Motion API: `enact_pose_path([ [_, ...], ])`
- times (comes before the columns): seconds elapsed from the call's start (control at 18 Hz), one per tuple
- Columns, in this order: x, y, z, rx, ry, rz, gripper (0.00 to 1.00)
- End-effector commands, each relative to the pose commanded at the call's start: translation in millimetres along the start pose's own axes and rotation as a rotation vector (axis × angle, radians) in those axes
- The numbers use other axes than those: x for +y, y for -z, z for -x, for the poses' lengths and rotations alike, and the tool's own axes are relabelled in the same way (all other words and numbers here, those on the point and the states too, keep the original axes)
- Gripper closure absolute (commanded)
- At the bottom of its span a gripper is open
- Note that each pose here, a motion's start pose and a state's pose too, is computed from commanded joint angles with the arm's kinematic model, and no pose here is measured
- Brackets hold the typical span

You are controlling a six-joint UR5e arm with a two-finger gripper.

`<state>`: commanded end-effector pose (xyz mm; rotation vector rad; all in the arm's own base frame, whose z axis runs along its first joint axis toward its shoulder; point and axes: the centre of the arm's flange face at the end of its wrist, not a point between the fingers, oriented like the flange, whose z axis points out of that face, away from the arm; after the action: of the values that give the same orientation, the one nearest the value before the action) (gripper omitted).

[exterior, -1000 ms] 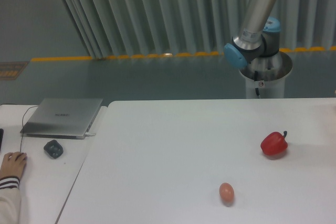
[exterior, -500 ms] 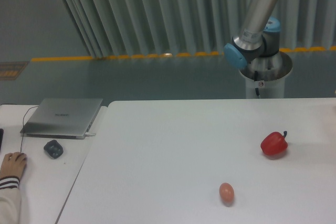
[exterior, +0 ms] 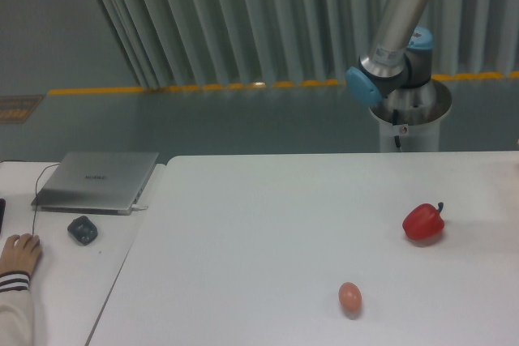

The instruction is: Place the green pepper on the table

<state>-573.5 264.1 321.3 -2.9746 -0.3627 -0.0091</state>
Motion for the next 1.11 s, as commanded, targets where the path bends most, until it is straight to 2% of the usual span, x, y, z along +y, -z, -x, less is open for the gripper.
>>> enact_pose_path([
  [0.39,-40,77,-68,-0.084,-0.104,-0.048,0.50],
  [0.56,-67,88,-104,-0.100,-0.167,-0.062,0.47],
  [0.72,-97,75,-136,-0.089,-0.197,-0.055,0.45],
  [0.94,-135,38,-168,-0.063,-0.242,-0.042,0.45],
  [1.11,-157,0,-190,-0.061,-0.305,0.029,0.42],
])
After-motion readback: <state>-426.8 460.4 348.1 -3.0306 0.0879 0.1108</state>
